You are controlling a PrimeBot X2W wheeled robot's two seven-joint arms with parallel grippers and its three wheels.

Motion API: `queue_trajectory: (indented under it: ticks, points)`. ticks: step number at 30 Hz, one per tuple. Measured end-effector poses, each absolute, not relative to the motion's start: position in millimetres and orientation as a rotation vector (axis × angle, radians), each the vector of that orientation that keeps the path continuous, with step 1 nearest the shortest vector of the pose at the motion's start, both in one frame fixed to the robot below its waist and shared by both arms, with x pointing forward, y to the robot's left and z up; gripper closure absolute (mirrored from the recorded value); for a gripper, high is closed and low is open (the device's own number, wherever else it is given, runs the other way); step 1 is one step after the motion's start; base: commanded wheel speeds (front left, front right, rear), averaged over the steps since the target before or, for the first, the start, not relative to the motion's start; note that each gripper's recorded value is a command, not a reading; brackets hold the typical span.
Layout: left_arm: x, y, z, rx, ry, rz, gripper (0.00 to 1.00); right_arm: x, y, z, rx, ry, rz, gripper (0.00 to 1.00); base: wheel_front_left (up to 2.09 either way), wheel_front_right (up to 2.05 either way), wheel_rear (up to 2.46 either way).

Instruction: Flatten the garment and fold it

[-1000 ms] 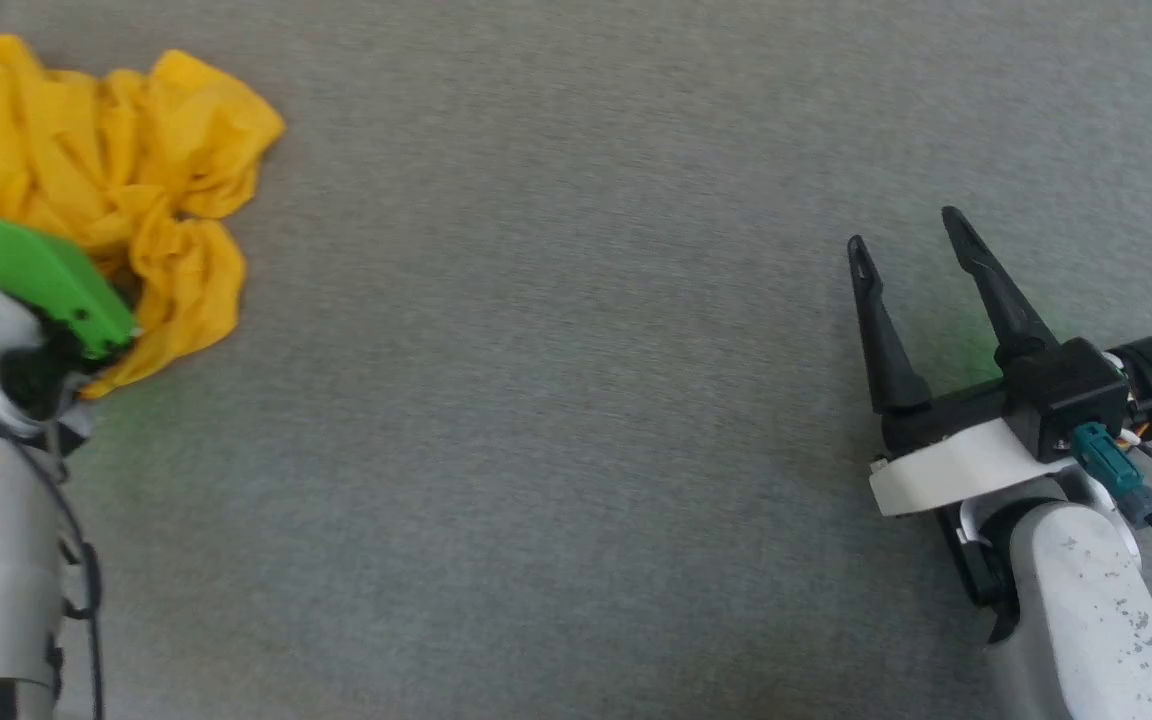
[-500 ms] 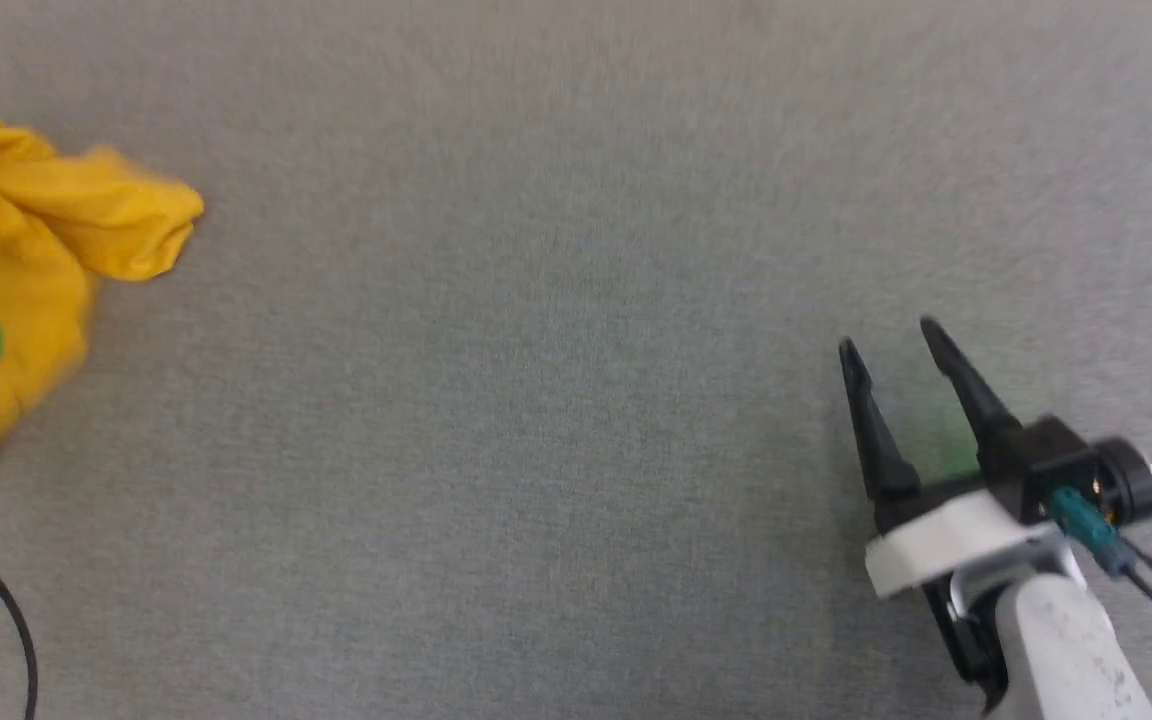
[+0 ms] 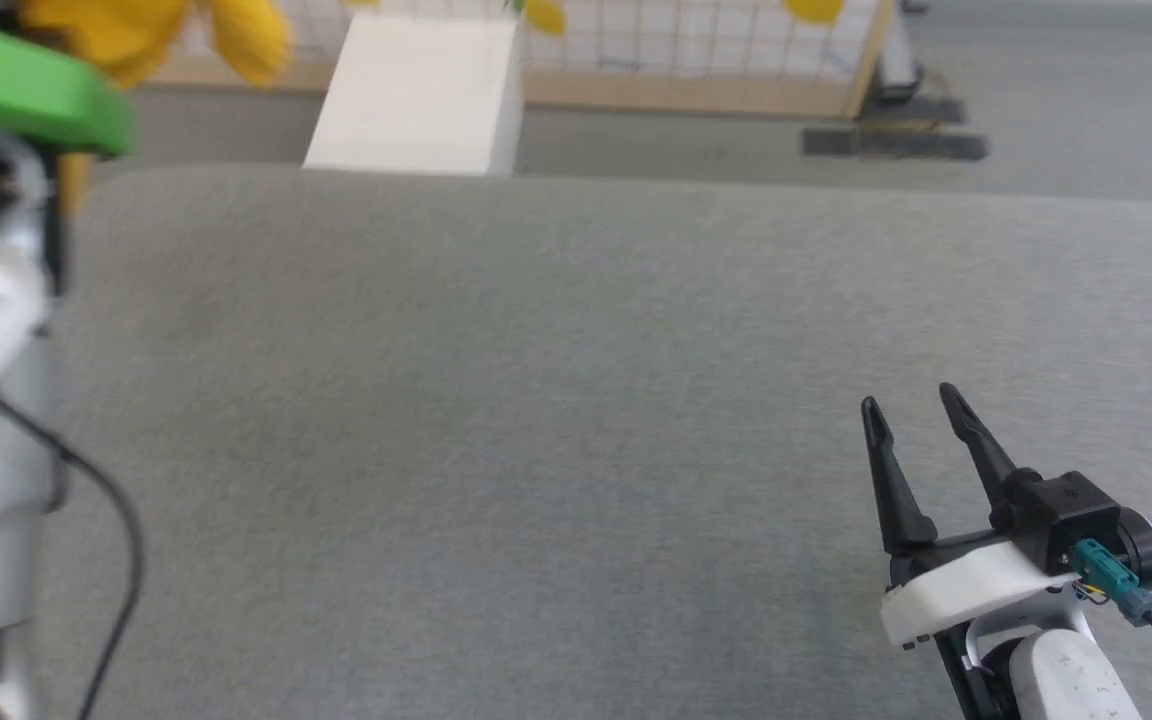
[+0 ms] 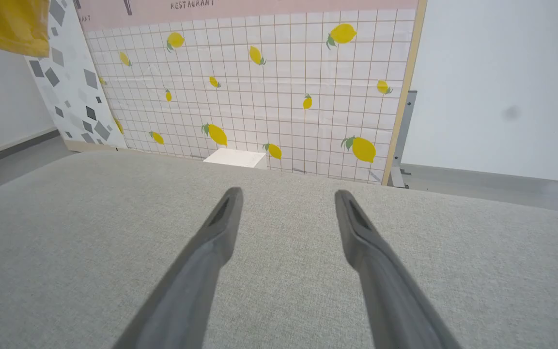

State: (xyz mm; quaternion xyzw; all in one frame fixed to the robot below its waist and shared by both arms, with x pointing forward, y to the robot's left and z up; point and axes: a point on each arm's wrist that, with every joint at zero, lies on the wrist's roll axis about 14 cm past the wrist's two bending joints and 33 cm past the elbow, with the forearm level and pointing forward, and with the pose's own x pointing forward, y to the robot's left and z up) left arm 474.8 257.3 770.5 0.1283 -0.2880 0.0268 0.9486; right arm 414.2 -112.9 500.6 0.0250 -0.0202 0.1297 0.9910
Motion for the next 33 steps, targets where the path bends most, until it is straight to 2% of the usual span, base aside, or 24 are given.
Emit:
queue_trajectory:
  ticks: [3,7,11,14,17,22,25,26,29,31,33]
  points:
    - [477,194,778,0.200,-0.612,-0.103,1.00,404,-128,509,0.045,-0.059,0.220,0.00,0.00,0.00,0.00]
    - [478,110,760,0.165,-0.562,-0.317,1.00,393,-149,514,0.037,-0.067,0.160,0.00,0.00,0.00,0.00]
    - [472,23,694,0.107,-0.380,-0.544,1.00,382,-174,520,0.028,-0.079,0.087,0.00,0.00,0.00,0.00]
    - [459,-26,625,0.058,-0.147,-0.681,1.00,374,-192,519,0.022,-0.076,0.035,0.00,0.00,0.00,0.00]
    - [432,-58,536,0.040,0.202,-0.786,1.00,365,-204,517,0.023,-0.065,-0.003,0.00,0.00,0.00,0.00]
    - [371,-64,424,0.138,0.694,-0.881,1.00,360,-211,509,0.030,-0.042,-0.027,0.00,0.00,0.00,0.00]
    - [342,-61,396,0.128,0.869,-0.906,1.00,359,-211,506,0.032,-0.029,-0.028,0.00,0.00,0.00,0.00]
    - [340,-61,395,0.123,0.883,-0.907,0.01,359,-211,505,0.033,-0.029,-0.027,0.00,0.00,0.00,0.00]
    - [344,-61,405,0.041,0.846,-0.878,0.00,361,-207,506,0.034,-0.030,-0.016,0.00,0.00,0.00,0.00]
    - [355,-58,419,-0.033,0.762,-0.827,0.00,362,-203,506,0.035,-0.028,-0.004,0.00,0.00,0.00,0.00]
    - [378,-50,446,-0.126,0.600,-0.760,0.00,364,-198,506,0.036,-0.029,0.012,0.00,0.00,0.00,0.00]
